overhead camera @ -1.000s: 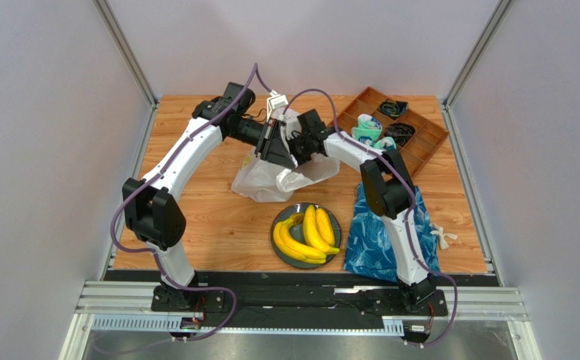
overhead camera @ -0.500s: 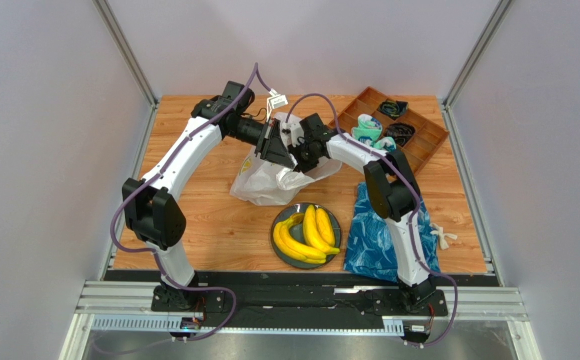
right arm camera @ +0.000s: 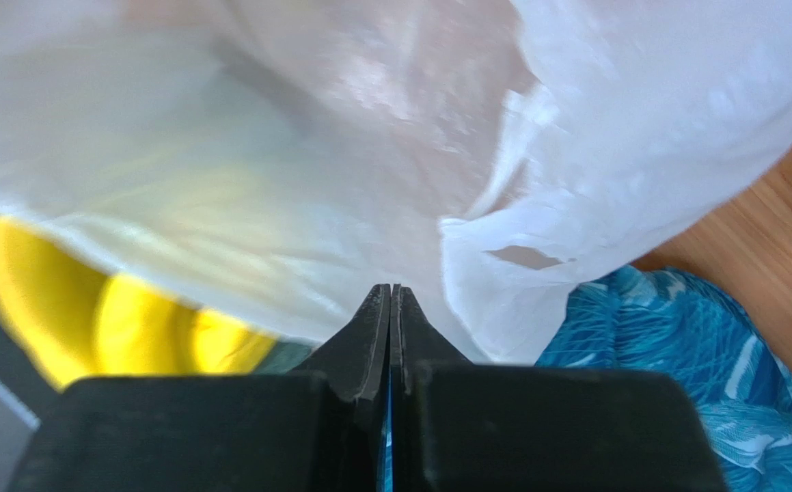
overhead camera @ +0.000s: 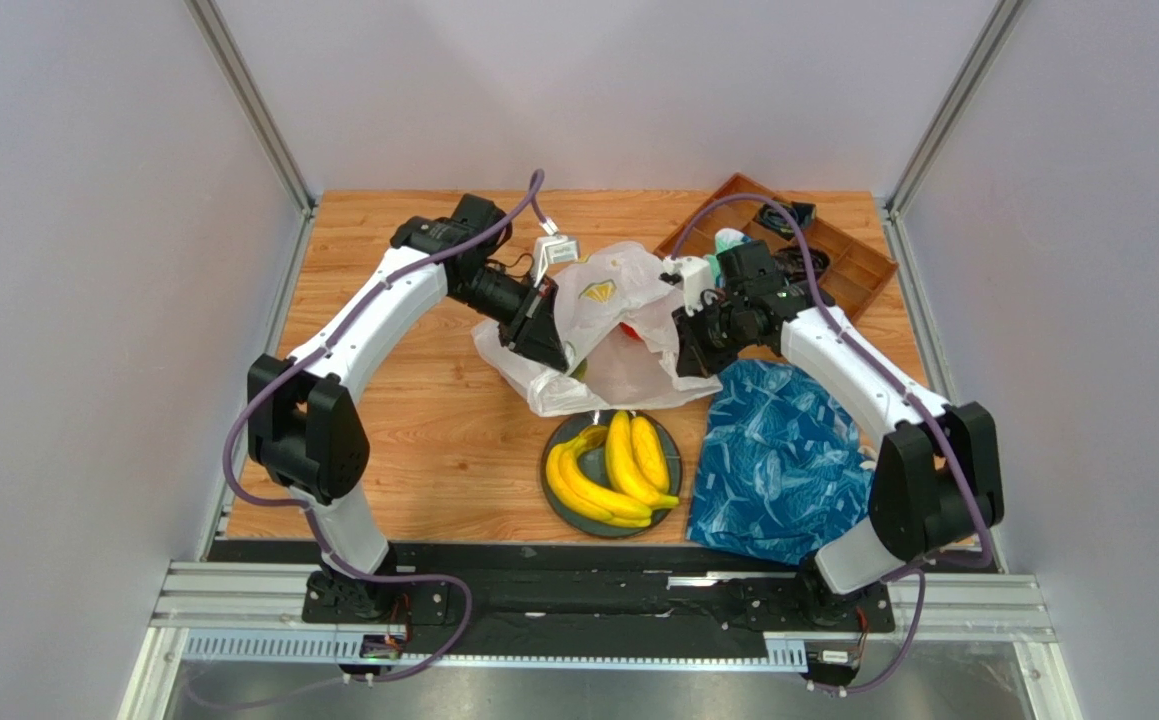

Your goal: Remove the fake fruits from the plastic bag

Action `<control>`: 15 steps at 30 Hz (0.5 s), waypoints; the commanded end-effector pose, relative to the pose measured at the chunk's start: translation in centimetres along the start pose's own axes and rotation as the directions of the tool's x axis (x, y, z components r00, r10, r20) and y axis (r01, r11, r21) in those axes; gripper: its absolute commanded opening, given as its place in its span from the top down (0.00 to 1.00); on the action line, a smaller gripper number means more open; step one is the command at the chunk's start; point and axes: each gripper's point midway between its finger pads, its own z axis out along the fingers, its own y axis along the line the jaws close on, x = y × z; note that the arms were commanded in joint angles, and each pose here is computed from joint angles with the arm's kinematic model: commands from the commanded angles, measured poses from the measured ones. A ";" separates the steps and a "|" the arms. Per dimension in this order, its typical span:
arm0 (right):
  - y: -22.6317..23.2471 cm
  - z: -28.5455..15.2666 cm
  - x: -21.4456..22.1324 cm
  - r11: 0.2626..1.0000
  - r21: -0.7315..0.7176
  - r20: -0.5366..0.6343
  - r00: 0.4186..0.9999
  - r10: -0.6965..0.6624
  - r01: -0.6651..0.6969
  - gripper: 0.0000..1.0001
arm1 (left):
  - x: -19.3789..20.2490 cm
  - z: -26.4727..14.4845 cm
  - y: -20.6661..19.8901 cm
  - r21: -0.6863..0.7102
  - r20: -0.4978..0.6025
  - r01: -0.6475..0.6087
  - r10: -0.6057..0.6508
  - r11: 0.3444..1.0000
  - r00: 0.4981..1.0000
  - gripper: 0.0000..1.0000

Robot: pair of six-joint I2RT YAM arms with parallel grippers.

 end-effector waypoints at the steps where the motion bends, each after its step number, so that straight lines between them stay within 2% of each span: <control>1: 4.3 -2.0 -3.4 0.974 -0.191 0.106 0.989 -0.100 0.119 1.00 | -1.3 0.5 1.0 -0.047 0.003 -0.112 0.113 0.993 0.994 1.00; 4: 4.6 -2.6 -4.9 0.965 -0.205 0.144 0.980 -0.137 0.165 0.99 | -1.8 0.6 1.6 -0.065 0.010 -0.094 0.095 0.993 0.995 1.00; 6: 4.5 -2.1 -5.1 0.962 -0.205 0.148 0.978 -0.150 0.179 0.86 | -1.9 0.5 0.9 -0.050 0.024 -0.094 0.095 0.994 0.995 1.00; 7: 4.2 -1.6 -5.4 0.966 -0.188 0.157 0.976 -0.148 0.177 0.79 | -2.0 0.4 0.5 -0.040 0.037 -0.078 0.079 0.996 0.996 1.00; 9: 3.2 -0.2 -5.2 0.977 -0.149 0.140 0.981 -0.134 0.155 0.53 | -2.3 0.4 -0.9 0.003 0.075 -0.073 0.073 0.997 0.995 1.00; 10: 2.6 0.2 -6.1 0.983 -0.118 0.167 0.979 -0.120 0.141 0.41 | -2.4 0.3 -1.3 0.018 0.084 -0.067 0.065 0.998 0.994 1.00; 11: 2.3 0.7 -6.4 0.984 -0.105 0.177 0.976 -0.125 0.145 0.22 | -2.7 0.2 -1.7 0.030 0.096 -0.070 0.067 0.997 0.993 1.00; 13: 1.4 1.6 -7.7 0.985 -0.057 0.208 0.967 -0.148 0.164 0.10 | -3.0 -0.1 -2.7 0.060 0.113 -0.068 0.061 0.996 0.992 1.00; 15: 1.4 2.2 -8.5 0.978 -0.063 0.221 0.958 -0.182 0.200 0.03 | -3.5 -0.3 -3.2 0.068 0.118 -0.076 0.068 0.995 0.991 1.00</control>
